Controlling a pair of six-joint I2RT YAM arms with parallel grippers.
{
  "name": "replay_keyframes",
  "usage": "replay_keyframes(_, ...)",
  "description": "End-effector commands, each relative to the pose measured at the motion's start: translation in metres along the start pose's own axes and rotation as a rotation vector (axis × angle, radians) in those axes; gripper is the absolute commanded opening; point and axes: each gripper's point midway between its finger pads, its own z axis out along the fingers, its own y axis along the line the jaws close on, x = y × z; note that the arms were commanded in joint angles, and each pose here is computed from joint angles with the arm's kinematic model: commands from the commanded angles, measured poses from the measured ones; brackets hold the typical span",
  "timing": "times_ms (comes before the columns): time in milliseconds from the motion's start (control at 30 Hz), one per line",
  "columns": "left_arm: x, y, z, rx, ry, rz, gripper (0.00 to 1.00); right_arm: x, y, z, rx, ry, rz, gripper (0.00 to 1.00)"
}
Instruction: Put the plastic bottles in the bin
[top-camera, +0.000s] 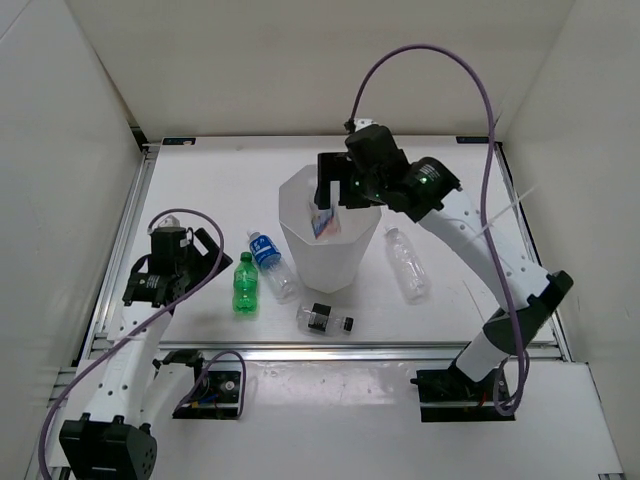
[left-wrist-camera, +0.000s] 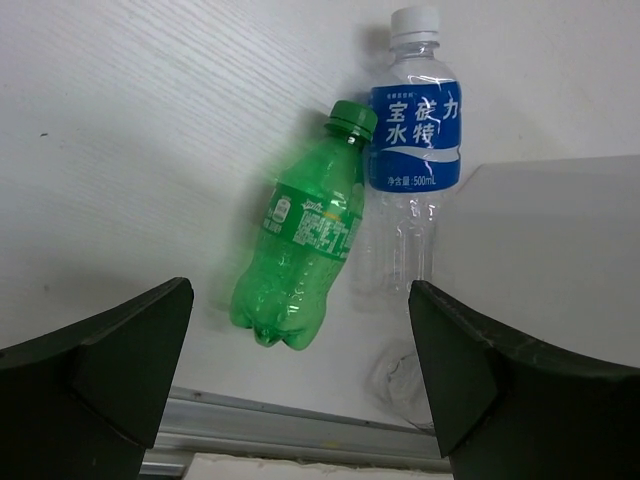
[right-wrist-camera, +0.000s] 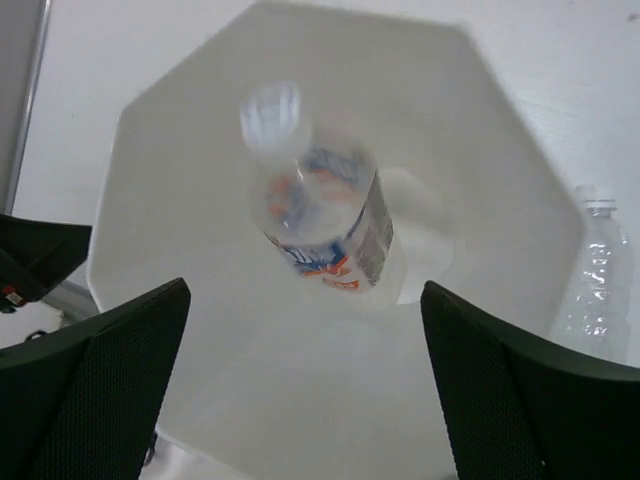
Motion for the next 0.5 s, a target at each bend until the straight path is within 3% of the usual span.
replay_keyframes(0, -0.006, -0.011, 0.009, 0.051, -0.009, 0.019, 1.00, -0.063, -0.012, -0.081, 0.002, -0.281, 0.023, 1.00)
replay_keyframes(133, 0.015, -0.015, 0.030, 0.092, 0.071, 0.055, 1.00, -0.086, -0.031, -0.132, 0.010, -0.412, 0.040, 1.00)
replay_keyframes(300, 0.044, -0.017, 0.057, 0.071, 0.194, 0.125, 1.00, -0.076, -0.057, -0.143, 0.058, -0.390, 0.035, 1.00)
replay_keyframes(467, 0.055, -0.020, 0.076, 0.019, 0.243, 0.206, 1.00, -0.063, -0.071, -0.135, 0.070, -0.337, 0.048, 1.00)
